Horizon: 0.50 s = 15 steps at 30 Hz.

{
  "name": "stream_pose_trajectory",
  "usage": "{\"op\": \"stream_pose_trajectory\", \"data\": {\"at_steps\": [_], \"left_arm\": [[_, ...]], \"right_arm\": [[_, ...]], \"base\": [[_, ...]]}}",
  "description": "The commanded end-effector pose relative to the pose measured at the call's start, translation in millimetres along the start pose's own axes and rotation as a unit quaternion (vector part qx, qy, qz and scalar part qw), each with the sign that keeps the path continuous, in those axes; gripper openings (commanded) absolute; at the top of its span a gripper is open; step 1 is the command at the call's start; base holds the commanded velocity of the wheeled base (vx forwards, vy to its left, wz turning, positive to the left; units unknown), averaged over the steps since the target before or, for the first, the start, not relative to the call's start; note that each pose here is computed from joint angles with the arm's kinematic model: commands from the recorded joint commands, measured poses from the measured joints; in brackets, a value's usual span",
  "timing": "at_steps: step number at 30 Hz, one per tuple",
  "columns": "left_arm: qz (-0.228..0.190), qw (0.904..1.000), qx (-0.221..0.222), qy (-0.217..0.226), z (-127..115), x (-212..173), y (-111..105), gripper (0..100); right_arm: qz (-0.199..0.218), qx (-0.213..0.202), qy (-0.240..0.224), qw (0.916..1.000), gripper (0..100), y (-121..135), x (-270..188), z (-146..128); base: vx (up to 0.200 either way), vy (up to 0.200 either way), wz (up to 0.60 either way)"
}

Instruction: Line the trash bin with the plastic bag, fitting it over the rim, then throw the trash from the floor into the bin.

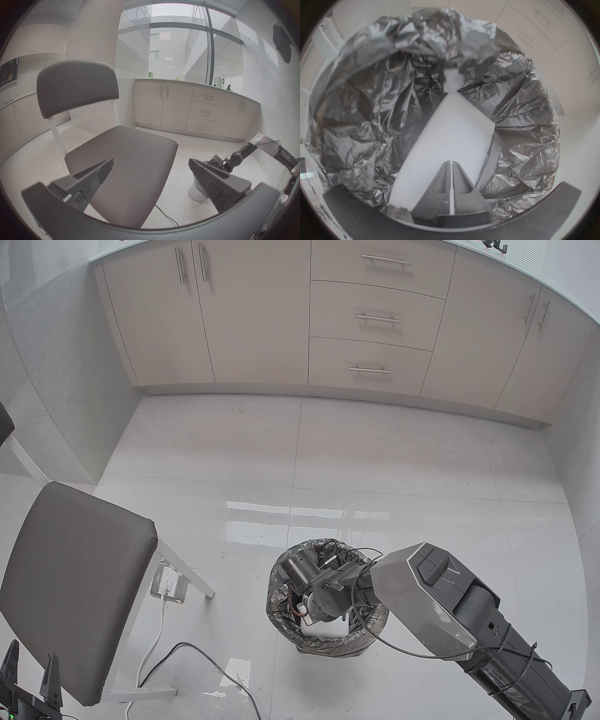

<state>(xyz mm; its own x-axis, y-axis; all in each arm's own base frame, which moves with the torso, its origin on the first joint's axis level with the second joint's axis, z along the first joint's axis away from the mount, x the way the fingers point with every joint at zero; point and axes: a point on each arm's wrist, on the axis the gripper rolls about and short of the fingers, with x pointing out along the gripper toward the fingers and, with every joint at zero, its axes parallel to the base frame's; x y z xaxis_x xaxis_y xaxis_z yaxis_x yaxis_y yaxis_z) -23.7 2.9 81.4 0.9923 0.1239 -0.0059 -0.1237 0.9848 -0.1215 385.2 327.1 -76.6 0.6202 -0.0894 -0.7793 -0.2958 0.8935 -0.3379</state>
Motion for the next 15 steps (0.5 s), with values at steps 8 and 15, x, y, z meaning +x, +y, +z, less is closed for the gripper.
{"op": "stream_pose_trajectory", "data": {"at_steps": [8,15], "left_arm": [[-0.001,1.0000,0.001,-0.007,-0.4,-1.2,0.2,100],[-0.008,0.9999,0.011,-0.006,-0.5,-1.2,-0.1,100]], "right_arm": [[-0.003,-0.014,0.019,0.9997,0,5.6,16.3,-14.8],[-0.001,-0.016,0.002,0.9999,0,9.1,22.8,-15.7]], "base": [[0.000,0.000,0.00],[0.000,0.000,0.00]]}}
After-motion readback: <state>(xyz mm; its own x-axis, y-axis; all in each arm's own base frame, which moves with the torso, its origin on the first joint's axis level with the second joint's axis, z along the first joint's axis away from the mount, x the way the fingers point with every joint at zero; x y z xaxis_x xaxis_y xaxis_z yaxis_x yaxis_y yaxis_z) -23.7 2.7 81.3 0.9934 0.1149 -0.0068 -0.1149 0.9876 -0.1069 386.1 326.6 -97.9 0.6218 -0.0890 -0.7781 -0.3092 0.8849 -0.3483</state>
